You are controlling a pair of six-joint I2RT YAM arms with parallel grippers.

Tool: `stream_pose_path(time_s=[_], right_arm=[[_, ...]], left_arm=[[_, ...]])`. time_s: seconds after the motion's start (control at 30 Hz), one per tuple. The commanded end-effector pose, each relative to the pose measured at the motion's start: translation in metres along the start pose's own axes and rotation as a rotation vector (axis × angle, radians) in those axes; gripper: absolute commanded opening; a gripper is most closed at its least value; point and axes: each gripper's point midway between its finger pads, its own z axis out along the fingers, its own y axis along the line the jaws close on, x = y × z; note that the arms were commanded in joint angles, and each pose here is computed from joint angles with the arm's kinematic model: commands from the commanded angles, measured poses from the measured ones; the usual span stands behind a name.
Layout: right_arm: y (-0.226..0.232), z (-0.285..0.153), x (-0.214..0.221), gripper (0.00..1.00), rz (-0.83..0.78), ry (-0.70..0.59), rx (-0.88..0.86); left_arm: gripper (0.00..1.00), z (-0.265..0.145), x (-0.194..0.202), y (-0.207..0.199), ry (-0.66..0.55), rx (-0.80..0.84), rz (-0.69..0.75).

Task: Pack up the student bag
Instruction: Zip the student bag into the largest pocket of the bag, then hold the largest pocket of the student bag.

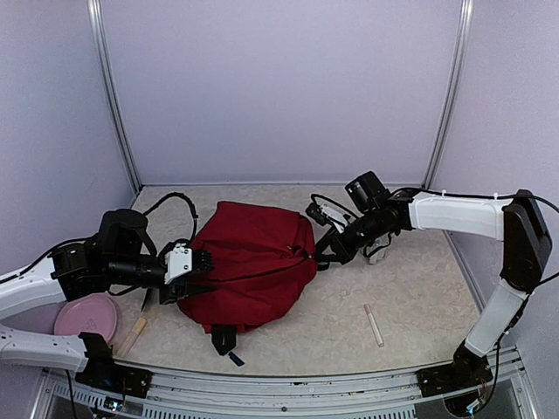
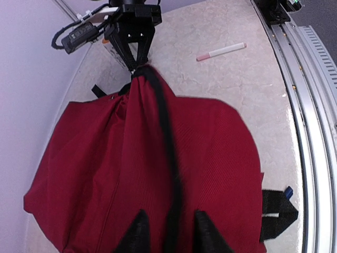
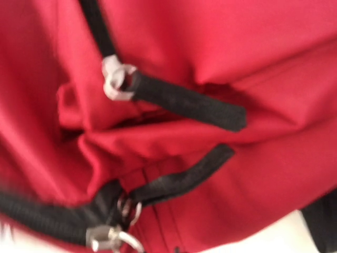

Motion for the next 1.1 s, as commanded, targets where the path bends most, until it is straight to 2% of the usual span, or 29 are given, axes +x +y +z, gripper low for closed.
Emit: stream_pose_path(time_s=[0.0, 0.07, 0.17, 0.2, 0.27, 0.33, 0.53, 0.63, 0.77, 0.83, 0.9, 0.97, 1.03, 1.07], right_arm=[[-0.009, 0.012, 0.027, 0.0, 0.042, 0.101, 0.125], [0.016, 0.019, 0.023, 0.0, 0.021, 0.093, 0.07], [0.037, 0.025, 0.021, 0.0, 0.009, 0.07, 0.026], [0.04, 0.026, 0.022, 0.0, 0.015, 0.063, 0.015], [0.042, 0.027, 0.021, 0.0, 0.024, 0.049, 0.005], [0.045, 0.027, 0.024, 0.0, 0.028, 0.053, -0.001], [0.058, 0.022, 0.018, 0.0, 0.038, 0.023, -0.041], [0.07, 0.017, 0.011, 0.0, 0.034, -0.009, -0.075], [0.073, 0.011, 0.008, 0.0, 0.029, -0.028, -0.075], [0.071, 0.01, 0.008, 0.0, 0.024, -0.029, -0.063], [0.066, 0.01, 0.009, 0.0, 0.017, -0.021, -0.035], [0.058, 0.011, 0.01, 0.0, 0.015, -0.005, 0.002], [0.046, 0.012, 0.013, 0.0, 0.024, 0.014, 0.041], [0.041, 0.012, 0.014, 0.0, 0.029, 0.023, 0.06]], left_arm=[[0.8, -0.006, -0.011, -0.013, 0.005, 0.075, -0.051], [0.86, -0.008, -0.048, -0.023, -0.108, 0.144, -0.052], [0.88, -0.009, -0.102, -0.033, -0.337, 0.204, -0.069], [0.87, -0.006, -0.113, -0.03, -0.402, 0.187, -0.1], [0.85, 0.013, -0.111, -0.03, -0.436, 0.16, -0.186], [0.83, 0.036, -0.109, -0.031, -0.393, 0.139, -0.238], [0.84, 0.112, -0.084, -0.052, -0.096, 0.068, -0.249], [0.84, 0.132, -0.069, -0.06, -0.013, 0.038, -0.251], [0.83, 0.148, -0.038, -0.054, 0.139, -0.083, -0.202], [0.74, 0.152, -0.023, -0.049, 0.219, -0.143, -0.174], [0.57, 0.153, -0.015, -0.049, 0.256, -0.168, -0.147], [0.35, 0.152, -0.011, -0.054, 0.272, -0.167, -0.112], [0.07, 0.15, -0.007, -0.055, 0.284, -0.181, -0.101], [0.0, 0.148, -0.004, -0.056, 0.291, -0.184, -0.102]])
